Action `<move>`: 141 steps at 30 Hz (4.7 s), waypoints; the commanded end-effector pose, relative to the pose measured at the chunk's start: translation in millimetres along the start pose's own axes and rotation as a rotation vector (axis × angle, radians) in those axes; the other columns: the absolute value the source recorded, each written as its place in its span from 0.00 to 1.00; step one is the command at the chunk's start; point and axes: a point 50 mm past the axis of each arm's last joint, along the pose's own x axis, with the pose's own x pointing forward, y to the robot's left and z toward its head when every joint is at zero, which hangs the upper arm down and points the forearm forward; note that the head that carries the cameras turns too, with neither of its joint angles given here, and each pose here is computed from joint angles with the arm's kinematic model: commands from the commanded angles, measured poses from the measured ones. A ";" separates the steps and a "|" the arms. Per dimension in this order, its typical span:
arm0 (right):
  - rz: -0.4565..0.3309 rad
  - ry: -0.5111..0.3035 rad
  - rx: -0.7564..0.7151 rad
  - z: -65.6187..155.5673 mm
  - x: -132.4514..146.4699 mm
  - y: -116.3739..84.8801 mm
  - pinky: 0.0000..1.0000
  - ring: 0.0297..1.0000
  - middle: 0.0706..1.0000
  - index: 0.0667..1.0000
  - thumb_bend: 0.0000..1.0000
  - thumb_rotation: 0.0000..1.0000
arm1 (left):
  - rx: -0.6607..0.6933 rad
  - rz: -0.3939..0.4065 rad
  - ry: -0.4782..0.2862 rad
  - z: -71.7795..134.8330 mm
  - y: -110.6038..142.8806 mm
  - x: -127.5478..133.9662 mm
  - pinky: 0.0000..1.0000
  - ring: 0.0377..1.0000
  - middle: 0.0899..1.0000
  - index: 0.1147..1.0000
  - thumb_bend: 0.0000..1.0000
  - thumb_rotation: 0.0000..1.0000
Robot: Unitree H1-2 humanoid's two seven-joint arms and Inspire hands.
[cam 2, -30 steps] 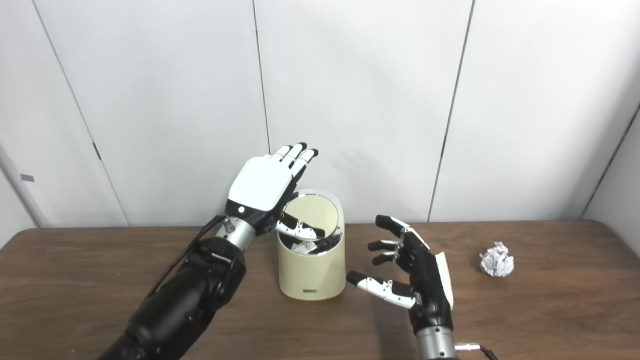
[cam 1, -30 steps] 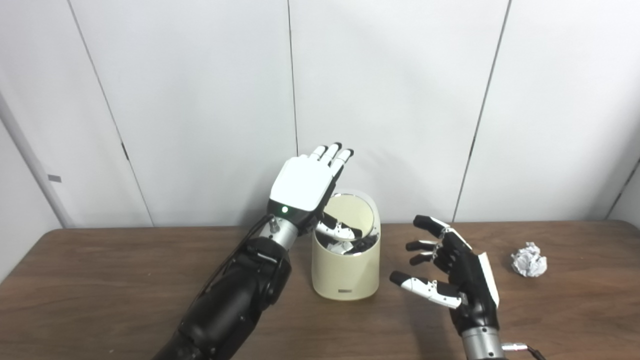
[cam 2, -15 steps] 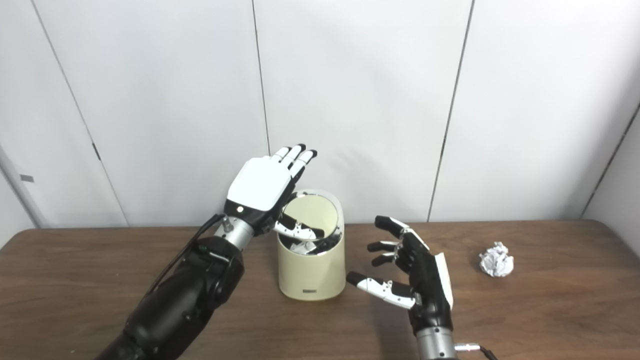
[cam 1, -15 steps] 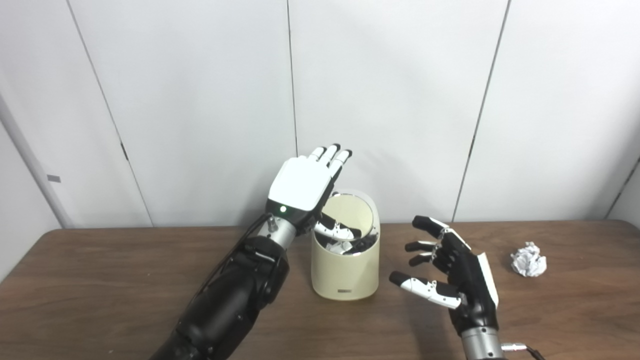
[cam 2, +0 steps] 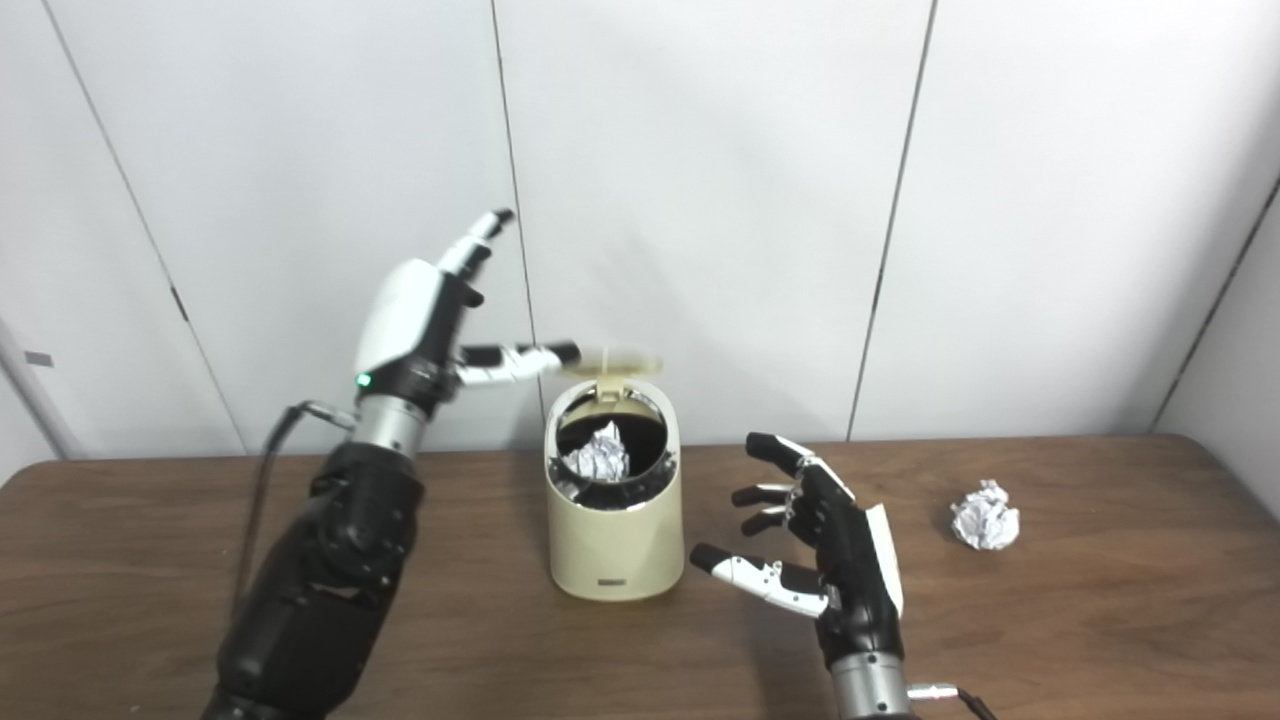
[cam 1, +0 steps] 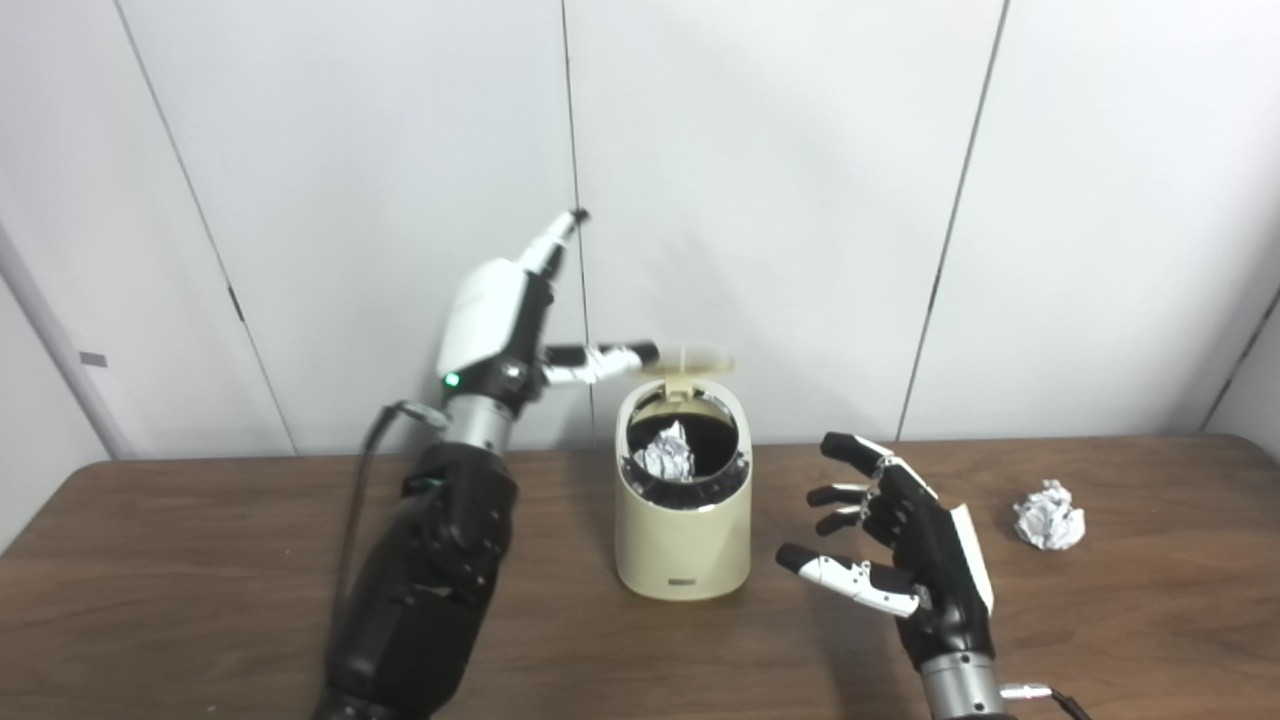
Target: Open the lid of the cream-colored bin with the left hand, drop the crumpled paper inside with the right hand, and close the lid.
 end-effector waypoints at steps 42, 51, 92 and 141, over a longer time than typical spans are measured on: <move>0.014 -0.048 -0.012 9.8 8.6 -11.7 0.48 0.59 0.78 0.71 0.71 0.14 | -0.640 -0.015 0.095 -68.4 -6.0 -142.9 0.69 0.84 0.87 0.93 0.82 0.46; 0.016 -0.038 -0.006 9.8 7.2 -14.1 0.47 0.59 0.78 0.71 0.70 0.14 | -0.660 -0.058 0.126 -79.2 -11.9 -156.0 0.67 0.84 0.89 0.96 0.83 0.47; 0.219 0.139 -0.882 85.1 86.0 -129.7 0.57 0.73 0.82 0.73 0.86 0.12 | -0.554 -0.109 0.159 -103.5 -12.0 -161.8 0.64 0.79 0.83 0.88 0.73 0.40; 0.398 0.574 -1.348 68.9 179.6 -174.3 0.73 0.87 0.92 0.79 0.87 0.10 | -0.559 -0.141 0.192 -111.4 -9.6 -165.2 0.63 0.80 0.85 0.88 0.70 0.37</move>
